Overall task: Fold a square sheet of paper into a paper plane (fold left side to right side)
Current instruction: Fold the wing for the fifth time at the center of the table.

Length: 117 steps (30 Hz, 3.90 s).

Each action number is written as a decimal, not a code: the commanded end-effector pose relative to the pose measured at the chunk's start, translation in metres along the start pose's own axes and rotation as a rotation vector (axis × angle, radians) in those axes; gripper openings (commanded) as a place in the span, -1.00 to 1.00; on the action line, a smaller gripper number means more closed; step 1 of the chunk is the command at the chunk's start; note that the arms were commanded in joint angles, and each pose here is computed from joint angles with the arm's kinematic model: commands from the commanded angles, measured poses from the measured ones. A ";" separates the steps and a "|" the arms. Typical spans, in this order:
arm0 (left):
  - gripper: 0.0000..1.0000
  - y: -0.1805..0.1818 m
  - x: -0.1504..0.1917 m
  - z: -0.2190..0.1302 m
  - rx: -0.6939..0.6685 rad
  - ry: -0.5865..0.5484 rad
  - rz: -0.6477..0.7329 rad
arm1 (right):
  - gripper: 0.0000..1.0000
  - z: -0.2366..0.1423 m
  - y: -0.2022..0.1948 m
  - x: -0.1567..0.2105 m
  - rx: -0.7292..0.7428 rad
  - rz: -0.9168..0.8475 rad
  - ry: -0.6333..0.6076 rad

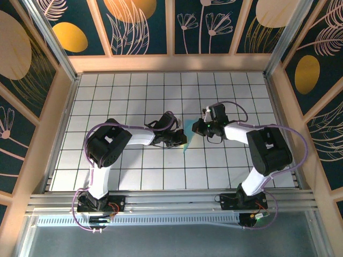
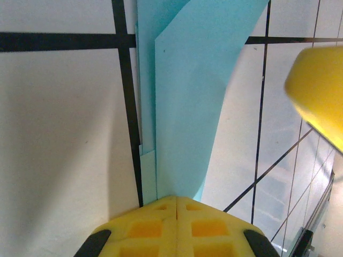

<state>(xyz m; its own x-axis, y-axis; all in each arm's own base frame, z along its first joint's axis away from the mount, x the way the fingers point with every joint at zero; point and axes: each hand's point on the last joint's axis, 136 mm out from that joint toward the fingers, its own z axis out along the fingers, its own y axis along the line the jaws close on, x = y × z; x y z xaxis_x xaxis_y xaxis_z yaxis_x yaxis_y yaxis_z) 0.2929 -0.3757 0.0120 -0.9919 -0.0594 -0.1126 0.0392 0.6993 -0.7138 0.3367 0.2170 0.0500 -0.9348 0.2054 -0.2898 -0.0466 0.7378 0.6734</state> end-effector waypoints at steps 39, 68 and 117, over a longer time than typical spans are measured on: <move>-1.00 0.081 0.026 0.006 -0.308 0.057 -0.065 | -1.00 0.024 -0.070 -0.097 0.087 -0.006 -0.099; -1.00 0.072 0.020 0.002 -0.292 0.022 -0.038 | -1.00 0.021 0.002 0.025 -0.056 0.089 0.123; -1.00 0.001 0.023 -0.012 -0.049 0.074 -0.003 | -1.00 0.037 -0.057 0.060 0.157 0.150 0.223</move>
<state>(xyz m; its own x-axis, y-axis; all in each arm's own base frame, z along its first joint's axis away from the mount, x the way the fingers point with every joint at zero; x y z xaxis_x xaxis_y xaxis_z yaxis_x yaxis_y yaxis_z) 0.2716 -0.3742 0.0293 -0.9972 -0.0103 -0.0743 0.0461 0.6973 -0.7153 0.3200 0.2367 0.0153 -0.9774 0.1750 -0.1185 0.0388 0.6995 0.7136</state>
